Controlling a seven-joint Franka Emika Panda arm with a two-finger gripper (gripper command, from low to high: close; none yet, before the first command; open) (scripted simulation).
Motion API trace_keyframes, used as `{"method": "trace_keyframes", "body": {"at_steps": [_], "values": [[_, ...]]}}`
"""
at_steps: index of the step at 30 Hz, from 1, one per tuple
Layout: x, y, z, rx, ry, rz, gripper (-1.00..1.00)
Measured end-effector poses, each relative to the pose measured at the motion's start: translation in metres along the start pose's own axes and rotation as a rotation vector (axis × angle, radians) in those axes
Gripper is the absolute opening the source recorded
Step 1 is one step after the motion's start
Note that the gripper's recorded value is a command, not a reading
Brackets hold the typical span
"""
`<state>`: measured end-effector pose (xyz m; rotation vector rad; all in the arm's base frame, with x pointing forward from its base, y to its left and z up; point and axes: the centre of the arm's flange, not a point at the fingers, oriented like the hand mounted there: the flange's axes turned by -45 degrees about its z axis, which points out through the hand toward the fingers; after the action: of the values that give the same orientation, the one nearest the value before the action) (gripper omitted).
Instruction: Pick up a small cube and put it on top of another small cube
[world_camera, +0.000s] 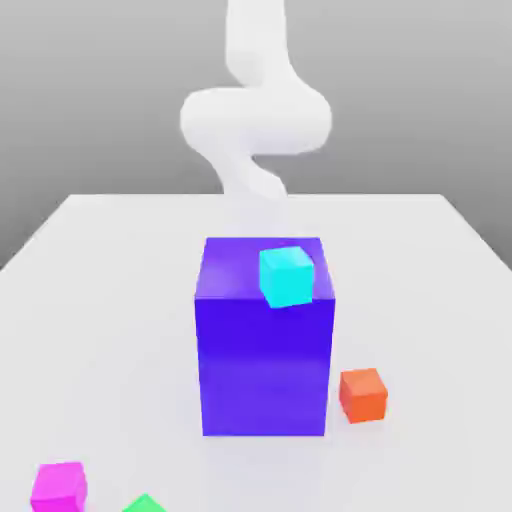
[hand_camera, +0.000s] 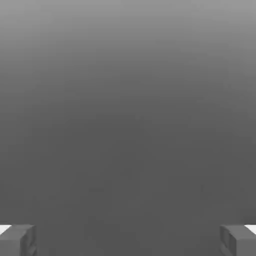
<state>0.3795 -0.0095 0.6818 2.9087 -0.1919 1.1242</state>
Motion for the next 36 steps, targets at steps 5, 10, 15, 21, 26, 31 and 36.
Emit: {"method": "trace_keyframes", "body": {"at_steps": [5, 10, 15, 21, 26, 31, 36], "values": [[0.001, 0.025, 0.092, -0.122, -0.118, 0.191, 0.00], [-0.014, 0.061, 0.179, -0.228, -0.223, 0.382, 0.00], [-0.047, 0.103, 0.260, -0.319, -0.321, 0.578, 0.00], [-0.106, 0.161, 0.344, -0.415, -0.432, 0.837, 0.00], [-0.166, 0.190, 0.403, -0.467, -0.523, 1.042, 0.00], [-0.228, 0.213, 0.452, -0.504, -0.597, 1.234, 0.00], [-0.266, 0.216, 0.492, -0.508, -0.604, 1.251, -1.00]]}}
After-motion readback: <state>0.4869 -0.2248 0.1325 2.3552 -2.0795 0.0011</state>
